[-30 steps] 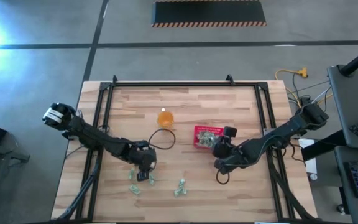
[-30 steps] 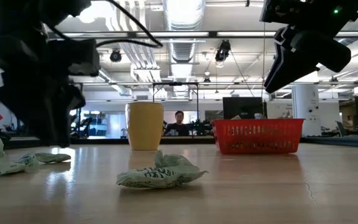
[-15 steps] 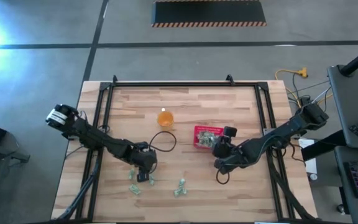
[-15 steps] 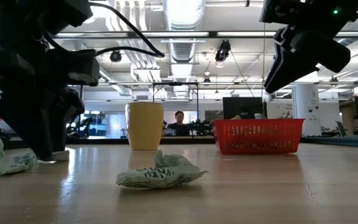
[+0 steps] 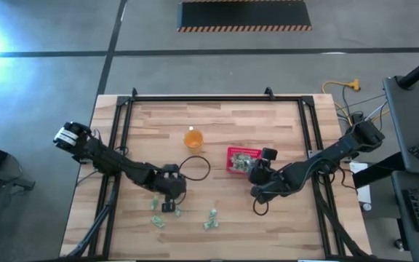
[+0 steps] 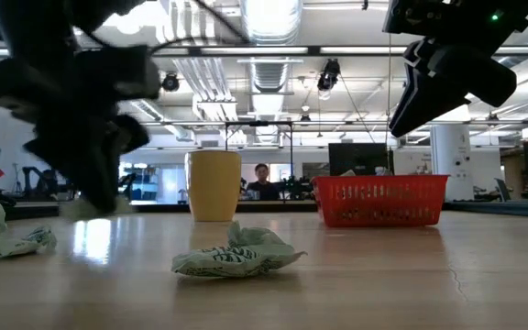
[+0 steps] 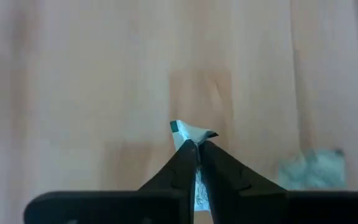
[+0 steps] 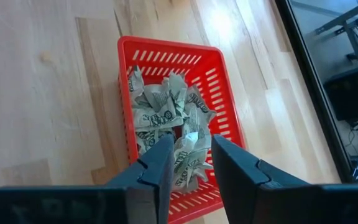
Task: Pick and place Stevia / Truvia into bins
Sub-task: Put the stevia packet into the basket
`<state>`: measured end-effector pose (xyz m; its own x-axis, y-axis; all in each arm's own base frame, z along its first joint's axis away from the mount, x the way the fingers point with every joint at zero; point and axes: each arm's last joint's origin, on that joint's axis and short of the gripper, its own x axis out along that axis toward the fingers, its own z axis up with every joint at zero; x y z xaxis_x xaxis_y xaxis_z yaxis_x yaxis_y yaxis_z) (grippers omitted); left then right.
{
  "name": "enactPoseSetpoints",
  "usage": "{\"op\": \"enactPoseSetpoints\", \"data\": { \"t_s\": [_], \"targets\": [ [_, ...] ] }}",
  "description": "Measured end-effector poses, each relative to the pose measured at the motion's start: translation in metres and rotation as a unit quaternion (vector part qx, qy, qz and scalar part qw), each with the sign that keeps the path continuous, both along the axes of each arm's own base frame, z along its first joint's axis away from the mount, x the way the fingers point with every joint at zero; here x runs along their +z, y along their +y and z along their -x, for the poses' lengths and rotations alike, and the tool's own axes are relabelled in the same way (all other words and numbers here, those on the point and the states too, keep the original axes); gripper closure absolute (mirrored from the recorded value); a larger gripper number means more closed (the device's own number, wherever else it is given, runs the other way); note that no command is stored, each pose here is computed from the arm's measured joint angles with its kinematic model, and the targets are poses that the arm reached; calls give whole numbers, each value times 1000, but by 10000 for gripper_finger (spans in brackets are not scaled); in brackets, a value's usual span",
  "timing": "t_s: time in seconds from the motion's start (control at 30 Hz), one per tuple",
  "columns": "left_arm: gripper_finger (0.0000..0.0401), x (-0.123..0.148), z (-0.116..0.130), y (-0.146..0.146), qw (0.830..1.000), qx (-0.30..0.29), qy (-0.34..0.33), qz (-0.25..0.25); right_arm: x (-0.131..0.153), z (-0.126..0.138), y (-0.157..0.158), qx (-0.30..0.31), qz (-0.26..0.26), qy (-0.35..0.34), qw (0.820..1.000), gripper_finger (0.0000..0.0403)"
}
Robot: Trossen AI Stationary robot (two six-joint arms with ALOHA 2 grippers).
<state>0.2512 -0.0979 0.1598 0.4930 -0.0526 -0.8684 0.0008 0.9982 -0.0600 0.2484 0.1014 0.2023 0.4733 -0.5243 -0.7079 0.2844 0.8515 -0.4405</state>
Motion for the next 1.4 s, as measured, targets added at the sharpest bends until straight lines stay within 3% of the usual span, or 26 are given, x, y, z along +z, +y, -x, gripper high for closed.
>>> {"op": "enactPoseSetpoints", "data": {
  "t_s": [0.13, 0.3, 0.47, 0.57, 0.7, 0.9, 1.2, 1.4],
  "targets": [
    [391, 17, -16, 1, 992, -38, -80, -85, 0, 0, 0, 1, -6, 2, 1000, 305],
    [391, 40, -40, 7, 956, -91, -216, -177, -1, -1, 3, 12, -42, 12, 999, 303],
    [391, 55, -58, 28, 921, -85, -302, -229, -2, -2, 6, 26, -83, 21, 996, 304],
    [391, 55, -70, 47, 911, -81, -335, -225, -2, -3, 6, 33, -91, 24, 995, 306],
    [391, 43, -90, 75, 913, -82, -352, -190, -1, -5, 8, 49, -93, 21, 994, 310],
    [391, 26, -123, 102, 918, -58, -342, -194, -1, -5, 9, 58, -93, 19, 994, 315],
    [391, 13, -165, 110, 922, -52, -331, -195, -1, -5, 9, 60, -92, 22, 994, 320],
    [389, 11, -168, 114, 924, -35, -317, -209, -2, -4, 10, 61, -91, 24, 994, 326]
  ]
}}
